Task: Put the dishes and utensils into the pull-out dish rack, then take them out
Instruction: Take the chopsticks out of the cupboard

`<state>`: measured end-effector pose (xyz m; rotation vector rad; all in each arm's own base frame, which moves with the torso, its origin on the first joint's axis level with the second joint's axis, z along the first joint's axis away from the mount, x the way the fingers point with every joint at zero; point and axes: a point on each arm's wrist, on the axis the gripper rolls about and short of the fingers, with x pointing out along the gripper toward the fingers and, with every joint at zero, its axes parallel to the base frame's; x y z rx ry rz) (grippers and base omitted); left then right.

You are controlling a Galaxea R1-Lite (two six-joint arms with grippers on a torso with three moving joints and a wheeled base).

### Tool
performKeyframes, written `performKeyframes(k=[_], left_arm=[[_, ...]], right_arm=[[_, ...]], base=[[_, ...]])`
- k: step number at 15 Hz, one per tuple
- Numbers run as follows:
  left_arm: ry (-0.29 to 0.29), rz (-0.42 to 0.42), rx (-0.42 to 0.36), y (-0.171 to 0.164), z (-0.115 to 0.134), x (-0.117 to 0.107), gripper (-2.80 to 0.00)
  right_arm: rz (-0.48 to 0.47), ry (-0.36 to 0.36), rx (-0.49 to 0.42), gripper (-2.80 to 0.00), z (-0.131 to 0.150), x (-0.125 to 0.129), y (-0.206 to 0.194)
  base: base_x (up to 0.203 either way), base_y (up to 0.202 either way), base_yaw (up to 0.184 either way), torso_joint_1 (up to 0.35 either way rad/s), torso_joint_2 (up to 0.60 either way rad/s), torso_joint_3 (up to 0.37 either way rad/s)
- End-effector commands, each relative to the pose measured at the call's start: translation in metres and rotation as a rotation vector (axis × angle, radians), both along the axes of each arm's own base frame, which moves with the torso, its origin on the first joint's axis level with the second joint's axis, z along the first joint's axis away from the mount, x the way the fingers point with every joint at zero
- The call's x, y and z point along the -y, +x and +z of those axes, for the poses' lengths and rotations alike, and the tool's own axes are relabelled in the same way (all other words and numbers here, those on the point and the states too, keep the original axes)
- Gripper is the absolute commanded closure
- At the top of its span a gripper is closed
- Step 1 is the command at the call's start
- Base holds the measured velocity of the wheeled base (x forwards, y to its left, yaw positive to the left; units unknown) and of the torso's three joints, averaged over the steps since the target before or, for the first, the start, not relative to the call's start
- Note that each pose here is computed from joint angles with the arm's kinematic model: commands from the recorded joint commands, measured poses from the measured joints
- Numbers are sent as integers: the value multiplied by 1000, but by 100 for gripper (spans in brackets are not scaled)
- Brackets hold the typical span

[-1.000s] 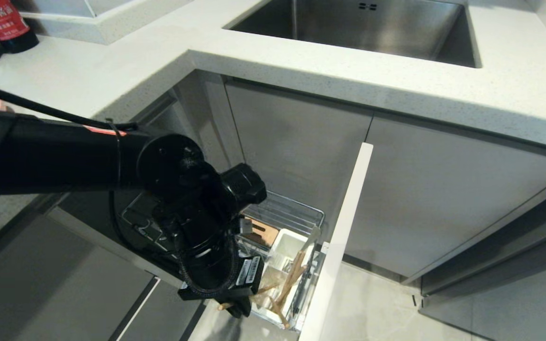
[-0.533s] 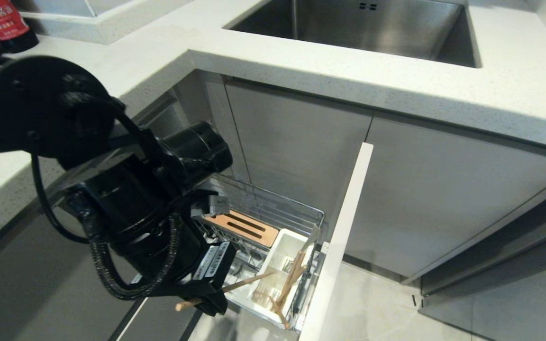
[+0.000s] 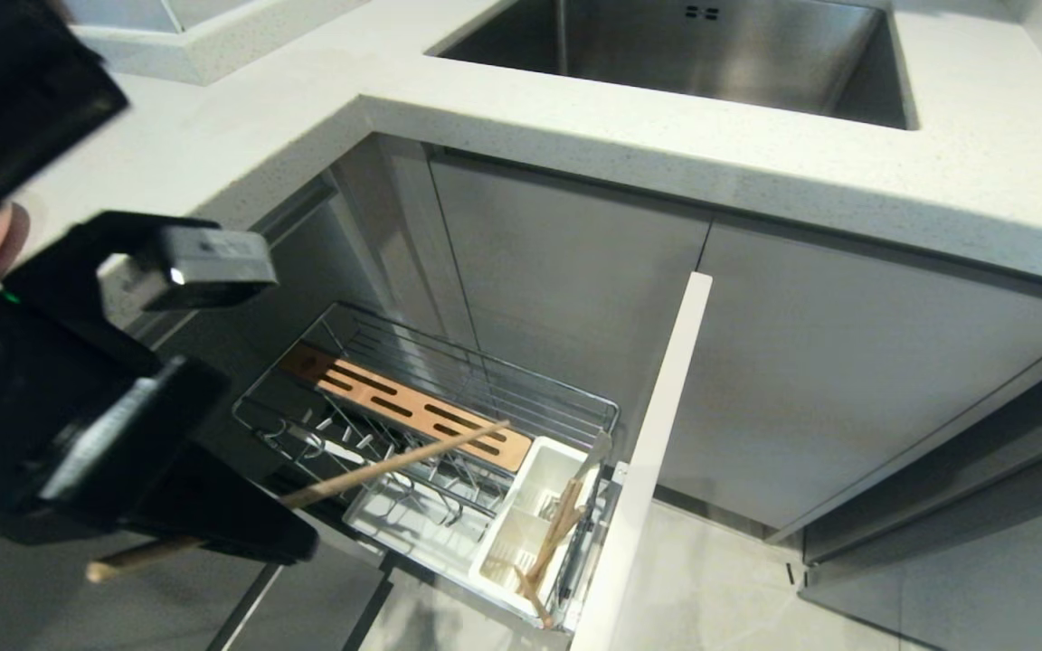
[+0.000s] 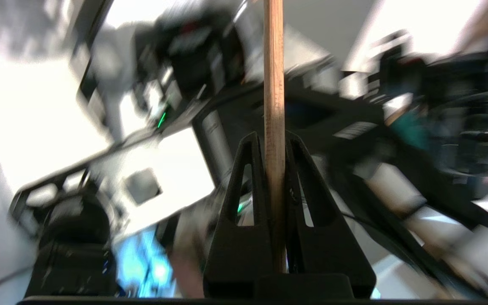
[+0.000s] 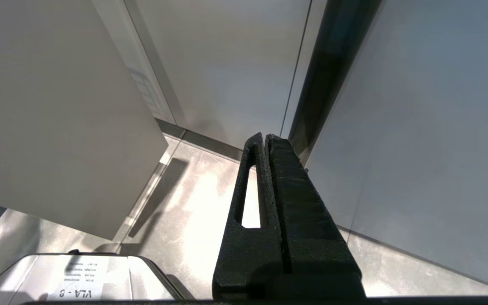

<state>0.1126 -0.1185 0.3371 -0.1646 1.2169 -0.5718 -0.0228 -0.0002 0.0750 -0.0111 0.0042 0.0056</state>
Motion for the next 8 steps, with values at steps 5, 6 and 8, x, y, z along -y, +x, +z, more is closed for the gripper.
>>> performKeyframes(k=[5, 6, 8], left_arm=[[-285, 88, 355, -61, 52, -66, 0], [-315, 125, 410, -66, 57, -73, 0], [-366, 217, 520, -74, 66, -87, 0]], right_arm=[[1, 0, 1, 0, 0, 0, 0], [1, 0, 1, 0, 0, 0, 0], [1, -1, 1, 0, 0, 0, 0]], base=[[0, 0, 0, 0, 0, 0], [0, 0, 0, 0, 0, 0], [0, 0, 0, 0, 0, 0]])
